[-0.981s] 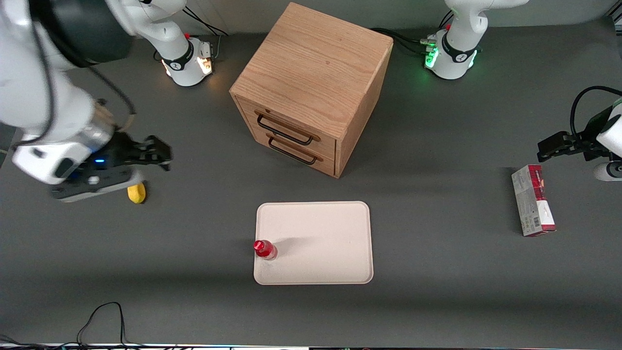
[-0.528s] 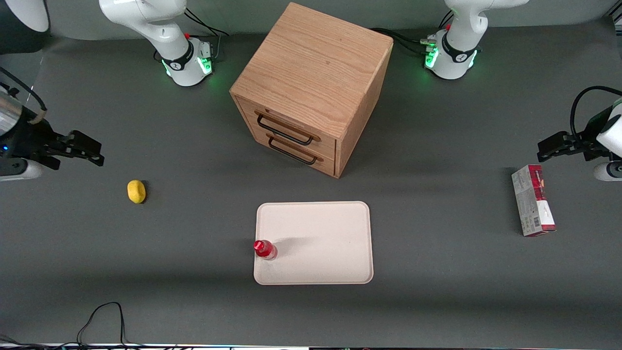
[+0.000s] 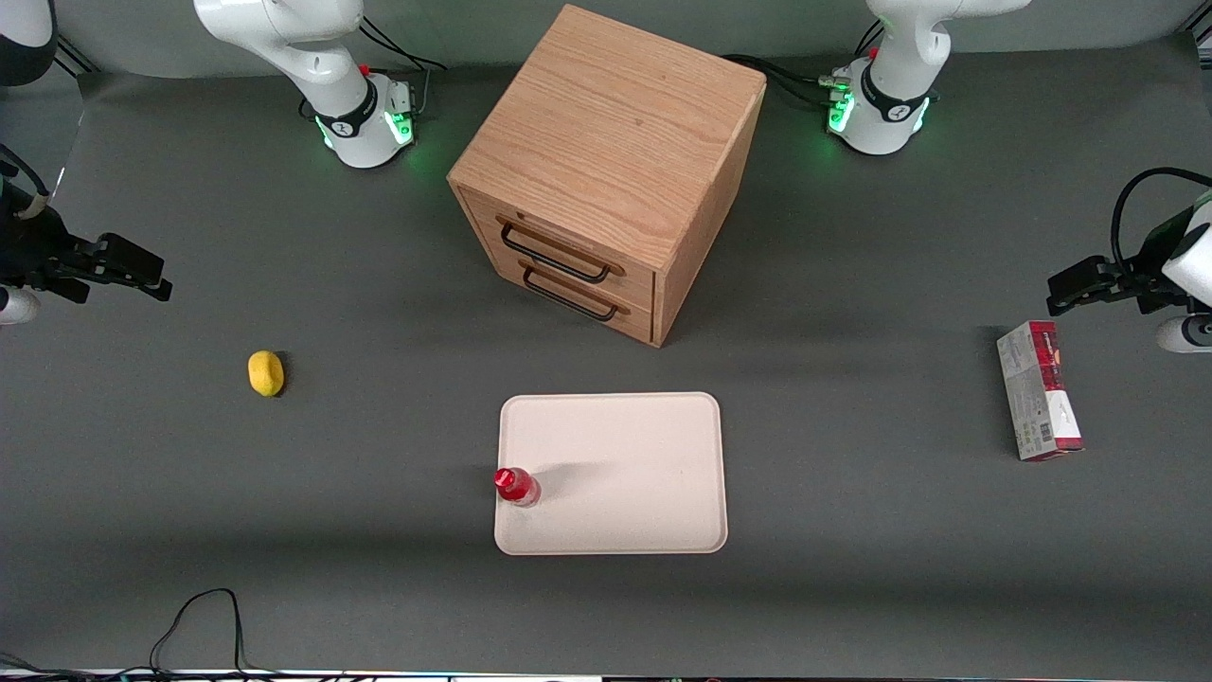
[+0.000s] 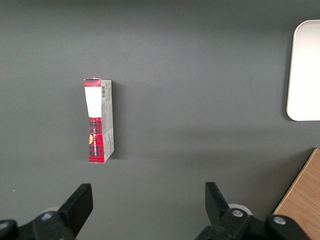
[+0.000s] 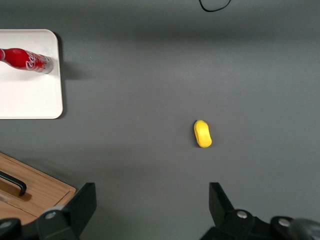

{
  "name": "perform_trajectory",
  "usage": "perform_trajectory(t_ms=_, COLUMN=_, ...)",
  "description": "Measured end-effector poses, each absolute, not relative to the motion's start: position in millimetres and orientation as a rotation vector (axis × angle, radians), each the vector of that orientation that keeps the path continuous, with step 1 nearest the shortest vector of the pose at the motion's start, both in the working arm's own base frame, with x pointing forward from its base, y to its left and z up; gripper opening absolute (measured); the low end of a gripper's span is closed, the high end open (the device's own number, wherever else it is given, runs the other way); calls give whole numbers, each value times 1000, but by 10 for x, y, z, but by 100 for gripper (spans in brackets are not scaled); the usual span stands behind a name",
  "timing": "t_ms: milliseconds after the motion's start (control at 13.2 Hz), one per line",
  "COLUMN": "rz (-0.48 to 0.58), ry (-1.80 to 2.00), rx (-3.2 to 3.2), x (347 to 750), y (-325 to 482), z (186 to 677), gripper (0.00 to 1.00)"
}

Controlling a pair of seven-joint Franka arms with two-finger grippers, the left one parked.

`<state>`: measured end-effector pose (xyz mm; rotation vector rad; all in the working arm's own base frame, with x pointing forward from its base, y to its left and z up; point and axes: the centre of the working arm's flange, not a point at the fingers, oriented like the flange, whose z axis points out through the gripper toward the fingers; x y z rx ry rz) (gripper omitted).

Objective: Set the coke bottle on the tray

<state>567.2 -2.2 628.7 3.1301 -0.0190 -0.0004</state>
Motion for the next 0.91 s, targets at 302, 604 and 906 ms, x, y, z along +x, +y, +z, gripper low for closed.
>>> perform_trajectory(t_ms=302, rz=-19, ry=-29, rx=3129, x=5669, y=-150, z=6231, gripper=100)
perform_trajectory(t_ms=604, rz=-27, ry=-35, rx=3128, x=5667, y=-171, z=6208, gripper=100)
perform_trajectory(t_ms=906, rz=-27, ry=-37, rx=3128, x=5667, y=-177, z=6208, gripper=100)
